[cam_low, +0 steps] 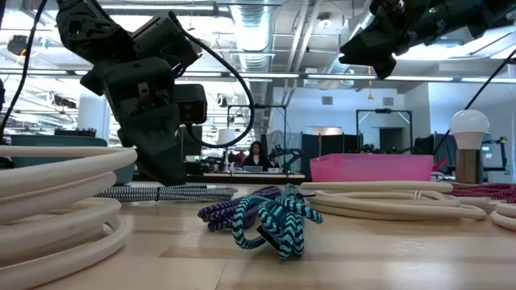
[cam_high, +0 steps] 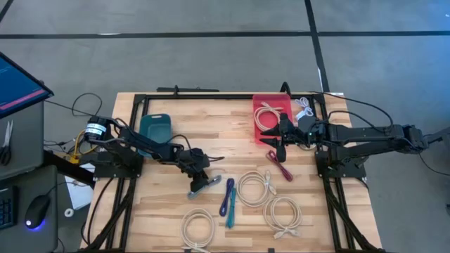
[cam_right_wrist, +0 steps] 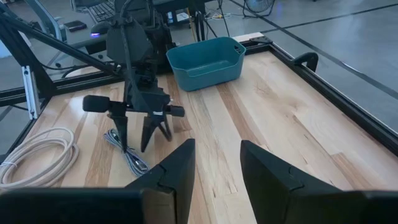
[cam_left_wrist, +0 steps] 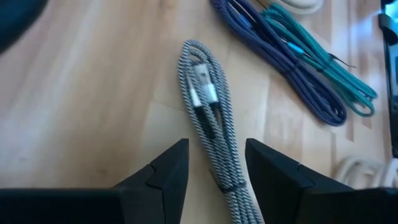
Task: Pick & Place USB Port
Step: Put the gray charger cable in the blue bin
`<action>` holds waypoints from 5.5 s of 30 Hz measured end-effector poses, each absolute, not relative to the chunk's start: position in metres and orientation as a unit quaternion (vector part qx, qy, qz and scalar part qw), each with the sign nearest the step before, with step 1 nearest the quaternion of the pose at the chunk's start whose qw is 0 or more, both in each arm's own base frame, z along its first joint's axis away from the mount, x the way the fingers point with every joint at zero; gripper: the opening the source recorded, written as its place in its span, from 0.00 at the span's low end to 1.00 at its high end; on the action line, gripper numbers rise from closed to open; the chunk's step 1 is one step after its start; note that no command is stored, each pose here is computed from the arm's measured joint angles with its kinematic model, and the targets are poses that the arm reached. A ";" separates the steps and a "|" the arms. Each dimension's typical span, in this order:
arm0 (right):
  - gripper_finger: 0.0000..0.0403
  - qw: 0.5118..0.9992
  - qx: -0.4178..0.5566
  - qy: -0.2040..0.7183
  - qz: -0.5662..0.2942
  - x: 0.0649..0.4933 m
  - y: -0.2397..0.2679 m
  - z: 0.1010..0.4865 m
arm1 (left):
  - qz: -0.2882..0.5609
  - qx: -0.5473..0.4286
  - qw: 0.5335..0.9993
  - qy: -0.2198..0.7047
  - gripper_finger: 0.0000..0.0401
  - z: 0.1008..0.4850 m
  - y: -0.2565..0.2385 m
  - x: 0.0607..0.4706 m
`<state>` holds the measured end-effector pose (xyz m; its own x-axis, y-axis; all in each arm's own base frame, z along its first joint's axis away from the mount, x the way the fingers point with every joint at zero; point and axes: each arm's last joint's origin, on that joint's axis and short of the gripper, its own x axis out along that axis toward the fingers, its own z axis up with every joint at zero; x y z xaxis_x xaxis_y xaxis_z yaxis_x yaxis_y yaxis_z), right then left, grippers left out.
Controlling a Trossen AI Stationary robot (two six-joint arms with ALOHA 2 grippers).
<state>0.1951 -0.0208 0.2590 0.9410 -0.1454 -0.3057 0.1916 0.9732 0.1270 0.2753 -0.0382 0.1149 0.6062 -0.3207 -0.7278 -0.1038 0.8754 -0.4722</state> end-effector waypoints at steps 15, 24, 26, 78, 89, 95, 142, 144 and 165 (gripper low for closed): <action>0.30 0.982 0.077 0.149 -0.086 0.195 -0.021 0.259 | -0.023 -0.233 0.872 0.430 0.39 0.115 -0.051 0.274; 0.30 0.981 0.078 0.156 -0.086 0.195 -0.021 0.258 | -0.013 -0.242 0.870 0.430 0.38 0.115 -0.051 0.274; 0.30 0.980 0.078 0.163 -0.086 0.194 -0.021 0.256 | -0.013 -0.242 0.870 0.429 0.38 0.115 -0.051 0.274; 0.30 0.977 0.082 0.175 -0.088 0.193 -0.021 0.254 | 0.000 -0.228 0.905 0.359 0.01 0.125 -0.062 0.282; 0.30 0.977 0.082 0.178 -0.088 0.193 -0.021 0.254 | 0.058 -0.101 0.945 0.305 0.00 0.168 -0.031 0.284; 0.30 0.977 0.082 0.178 -0.088 0.193 -0.021 0.253 | 0.168 -0.048 0.942 0.288 0.00 0.219 -0.015 0.239; 0.30 0.977 0.082 0.178 -0.089 0.193 -0.021 0.254 | 0.522 -0.133 0.782 0.315 0.00 0.168 0.046 0.122; 0.30 0.977 0.082 0.178 -0.089 0.193 -0.021 0.254 | 0.525 -0.137 0.778 0.316 0.00 0.164 0.045 0.120; 0.30 0.976 0.081 0.179 -0.089 0.194 -0.021 0.253 | 0.538 -0.167 0.762 0.320 0.02 0.146 0.043 0.112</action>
<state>0.1939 -0.0209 0.2527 0.9197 -0.1455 -0.3645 0.2039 0.9707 0.1269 0.1121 0.0434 0.1456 0.2167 0.7129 -0.6669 -0.9267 0.3651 0.0892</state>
